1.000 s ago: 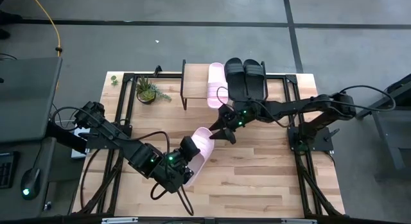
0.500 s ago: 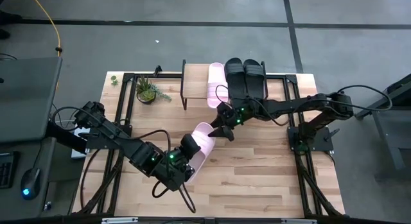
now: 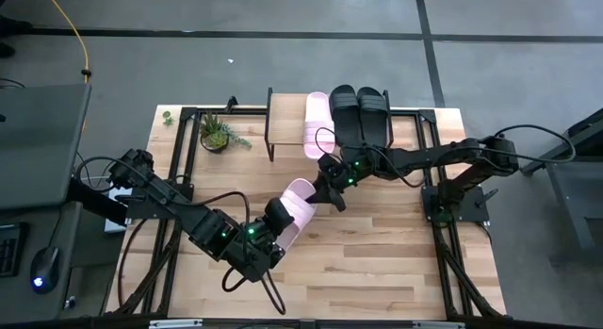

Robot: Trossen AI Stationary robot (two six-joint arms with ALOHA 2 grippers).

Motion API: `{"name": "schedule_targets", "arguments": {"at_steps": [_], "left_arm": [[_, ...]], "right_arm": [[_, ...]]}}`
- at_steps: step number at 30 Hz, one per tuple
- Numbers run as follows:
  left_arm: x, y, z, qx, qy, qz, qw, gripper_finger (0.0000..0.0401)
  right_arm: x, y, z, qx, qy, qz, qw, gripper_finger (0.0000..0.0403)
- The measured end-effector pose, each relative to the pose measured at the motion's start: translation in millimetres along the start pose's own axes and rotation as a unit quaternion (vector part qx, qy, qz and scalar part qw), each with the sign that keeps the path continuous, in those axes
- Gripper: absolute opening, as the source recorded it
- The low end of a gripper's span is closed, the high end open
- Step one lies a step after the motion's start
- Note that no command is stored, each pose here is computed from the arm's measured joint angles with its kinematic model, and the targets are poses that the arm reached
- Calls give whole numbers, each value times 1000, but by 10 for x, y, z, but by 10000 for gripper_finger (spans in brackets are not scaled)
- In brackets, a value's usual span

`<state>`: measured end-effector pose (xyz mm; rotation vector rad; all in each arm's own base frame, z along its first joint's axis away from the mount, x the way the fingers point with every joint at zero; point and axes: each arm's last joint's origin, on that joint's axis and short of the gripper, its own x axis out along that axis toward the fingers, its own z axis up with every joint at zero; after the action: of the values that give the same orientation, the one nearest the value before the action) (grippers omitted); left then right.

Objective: Pick and place slides into the shelf
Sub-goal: Put the pink slipper on the shelf

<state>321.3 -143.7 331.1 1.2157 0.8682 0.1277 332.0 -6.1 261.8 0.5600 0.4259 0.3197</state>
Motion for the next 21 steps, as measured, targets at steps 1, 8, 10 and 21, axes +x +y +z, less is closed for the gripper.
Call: {"name": "schedule_targets", "arguments": {"at_steps": [1, 8, 10, 21], "left_arm": [[0, 0, 0, -2, 0, -1, 1000, 1], [-1, -6, 0, -24, -1, -4, 1000, 1], [-2, -9, -5, -30, 1, -5, 1000, 1], [-7, -51, -82, -71, 35, -8, 997, 75]], "right_arm": [[0, -1, 0, -4, -1, -2, 1000, 123], [-4, -6, 17, -21, -9, -6, 1000, 13], [-3, -8, 19, -22, -13, -12, 1000, 18], [-39, -88, 43, -35, -19, -39, 998, 10]]}}
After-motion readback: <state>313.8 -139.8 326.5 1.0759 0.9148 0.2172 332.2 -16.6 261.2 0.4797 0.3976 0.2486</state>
